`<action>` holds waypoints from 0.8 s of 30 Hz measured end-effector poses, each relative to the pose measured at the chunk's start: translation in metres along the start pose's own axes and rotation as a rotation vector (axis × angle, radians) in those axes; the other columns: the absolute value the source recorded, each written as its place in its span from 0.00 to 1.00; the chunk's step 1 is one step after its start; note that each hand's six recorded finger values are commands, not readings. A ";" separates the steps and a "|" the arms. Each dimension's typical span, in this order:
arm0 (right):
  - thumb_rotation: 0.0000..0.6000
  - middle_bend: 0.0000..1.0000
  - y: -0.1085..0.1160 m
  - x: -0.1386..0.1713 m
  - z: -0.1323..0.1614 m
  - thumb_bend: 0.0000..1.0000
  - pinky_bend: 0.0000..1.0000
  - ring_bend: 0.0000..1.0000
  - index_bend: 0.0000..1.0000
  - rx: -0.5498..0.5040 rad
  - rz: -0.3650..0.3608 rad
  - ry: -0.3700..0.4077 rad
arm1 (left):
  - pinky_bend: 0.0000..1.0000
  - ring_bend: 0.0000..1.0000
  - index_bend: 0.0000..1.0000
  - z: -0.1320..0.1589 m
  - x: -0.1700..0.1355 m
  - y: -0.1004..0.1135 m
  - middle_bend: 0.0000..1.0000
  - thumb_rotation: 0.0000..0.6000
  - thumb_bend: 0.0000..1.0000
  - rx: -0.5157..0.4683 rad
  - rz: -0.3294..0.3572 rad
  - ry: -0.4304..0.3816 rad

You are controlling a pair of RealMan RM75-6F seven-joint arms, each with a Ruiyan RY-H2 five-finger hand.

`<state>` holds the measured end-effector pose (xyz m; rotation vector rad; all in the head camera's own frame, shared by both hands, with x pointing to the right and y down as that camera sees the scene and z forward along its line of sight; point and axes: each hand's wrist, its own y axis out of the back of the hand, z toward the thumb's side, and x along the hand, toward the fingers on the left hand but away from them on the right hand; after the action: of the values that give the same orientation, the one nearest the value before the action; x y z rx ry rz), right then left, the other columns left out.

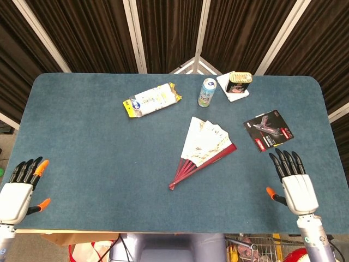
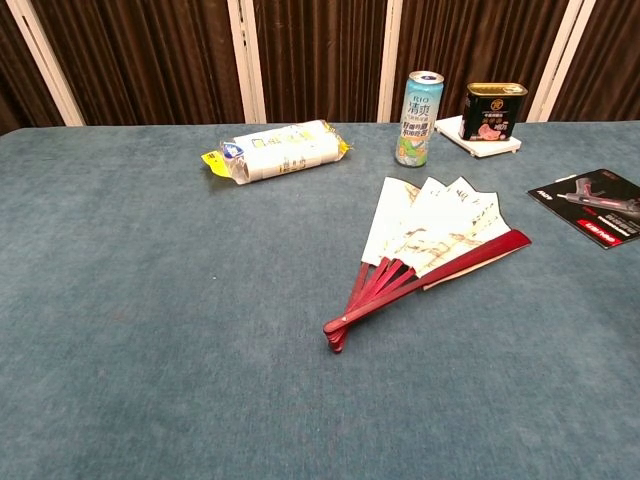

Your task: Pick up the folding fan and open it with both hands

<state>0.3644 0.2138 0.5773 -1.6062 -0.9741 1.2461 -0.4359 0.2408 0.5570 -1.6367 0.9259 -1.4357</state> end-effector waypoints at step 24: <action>1.00 0.11 -0.102 -0.077 0.099 0.20 0.00 0.01 0.38 -0.101 0.061 0.183 | 0.00 0.00 0.00 0.001 0.007 -0.006 0.00 1.00 0.00 -0.009 -0.019 0.008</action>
<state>0.2451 0.1911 0.6839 -1.8064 -0.8908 1.0823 -0.4337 0.2372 0.5652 -1.6518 0.9243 -1.4538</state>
